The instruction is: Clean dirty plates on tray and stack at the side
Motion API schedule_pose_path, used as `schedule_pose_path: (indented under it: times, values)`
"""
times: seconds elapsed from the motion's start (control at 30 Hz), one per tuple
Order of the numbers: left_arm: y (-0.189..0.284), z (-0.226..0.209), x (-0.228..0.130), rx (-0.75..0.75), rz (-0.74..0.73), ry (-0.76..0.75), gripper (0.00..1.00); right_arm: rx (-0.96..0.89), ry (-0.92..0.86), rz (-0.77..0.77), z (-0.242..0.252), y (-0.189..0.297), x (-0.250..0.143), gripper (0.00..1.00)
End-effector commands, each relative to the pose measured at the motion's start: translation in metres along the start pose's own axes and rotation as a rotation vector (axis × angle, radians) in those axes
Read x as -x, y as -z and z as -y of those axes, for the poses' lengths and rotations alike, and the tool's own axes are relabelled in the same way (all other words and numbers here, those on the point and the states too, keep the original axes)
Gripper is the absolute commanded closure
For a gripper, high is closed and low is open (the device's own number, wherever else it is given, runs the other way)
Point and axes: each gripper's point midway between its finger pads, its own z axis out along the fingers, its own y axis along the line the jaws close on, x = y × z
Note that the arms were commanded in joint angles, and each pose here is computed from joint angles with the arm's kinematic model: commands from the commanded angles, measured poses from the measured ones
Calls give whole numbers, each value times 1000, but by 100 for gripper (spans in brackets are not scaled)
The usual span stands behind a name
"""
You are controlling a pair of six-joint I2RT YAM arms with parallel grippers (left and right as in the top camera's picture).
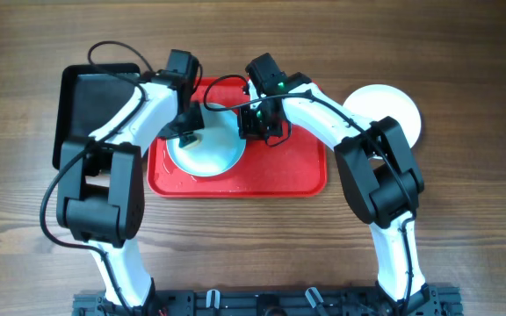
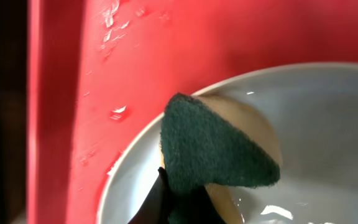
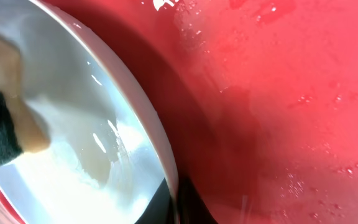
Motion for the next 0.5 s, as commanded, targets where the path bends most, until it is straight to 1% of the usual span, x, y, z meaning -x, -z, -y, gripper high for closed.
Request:
schedule_pose_path:
  times: [0.0, 0.1, 0.17, 0.23, 0.37, 0.47]
  values:
    - [-15, -21, -24, -1, -133, -49, 96, -53, -87, -14, 30, -12, 2, 96]
    - [-12, -8, -40, -101, -207, -152, 96, -42, -87, -7, 31, -11, 6, 96]
    - [-10, -2, -48, -146, -238, -220, 96, -34, -87, -4, 31, -10, 7, 96]
    - [-6, 10, -56, -221, -258, -307, 96, -30, -87, -1, 32, -9, 9, 96]
    - [9, 49, -70, -464, -268, -478, 96, -26, -83, 1, 32, -9, 10, 95]
    - [21, 73, -78, -606, -257, -557, 96, -25, -78, 0, 32, -9, 10, 96]
